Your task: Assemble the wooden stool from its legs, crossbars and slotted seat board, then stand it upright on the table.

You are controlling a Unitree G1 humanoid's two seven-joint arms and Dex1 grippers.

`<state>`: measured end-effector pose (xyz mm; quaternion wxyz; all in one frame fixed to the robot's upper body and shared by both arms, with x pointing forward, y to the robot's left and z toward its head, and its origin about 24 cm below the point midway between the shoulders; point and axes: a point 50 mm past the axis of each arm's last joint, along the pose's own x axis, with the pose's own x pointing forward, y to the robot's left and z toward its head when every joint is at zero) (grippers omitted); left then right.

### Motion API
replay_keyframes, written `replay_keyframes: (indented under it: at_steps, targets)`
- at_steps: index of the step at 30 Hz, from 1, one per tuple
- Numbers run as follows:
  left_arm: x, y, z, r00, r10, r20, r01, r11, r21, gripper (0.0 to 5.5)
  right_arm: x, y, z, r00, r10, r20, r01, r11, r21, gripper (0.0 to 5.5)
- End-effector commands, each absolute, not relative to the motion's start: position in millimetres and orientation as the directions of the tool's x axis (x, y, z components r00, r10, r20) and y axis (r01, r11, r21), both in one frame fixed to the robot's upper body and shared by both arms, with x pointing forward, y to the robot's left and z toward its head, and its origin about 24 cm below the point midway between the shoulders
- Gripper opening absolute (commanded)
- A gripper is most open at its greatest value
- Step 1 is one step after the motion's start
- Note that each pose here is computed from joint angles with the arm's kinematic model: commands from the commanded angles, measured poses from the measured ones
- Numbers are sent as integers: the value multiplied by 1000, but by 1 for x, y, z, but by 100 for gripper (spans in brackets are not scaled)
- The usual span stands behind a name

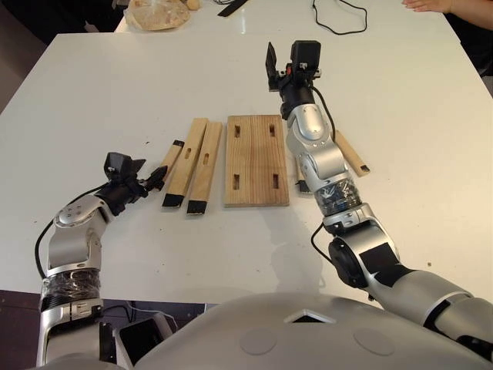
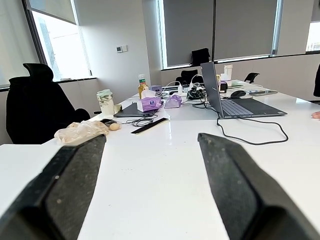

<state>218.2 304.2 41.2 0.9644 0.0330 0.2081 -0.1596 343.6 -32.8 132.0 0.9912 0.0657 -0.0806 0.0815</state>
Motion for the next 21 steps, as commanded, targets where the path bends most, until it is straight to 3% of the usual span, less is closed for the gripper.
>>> replay_keyframes:
  at_steps: [1,9,13,21]
  targets:
    - [210,308,39,805,-350,-478,392,920,-14,331,325,11,138,965,195,173,-236,936,260,338]
    - [202,315,44,794,-375,-477,402,914,-51,331,322,13,140,964,192,181,-237,933,271,338]
    - [189,310,36,750,-381,-541,421,905,-53,331,321,13,140,965,189,183,-234,933,272,338]
    - [176,307,9,699,-321,-639,378,924,-50,218,320,13,141,965,184,187,-230,936,266,338]
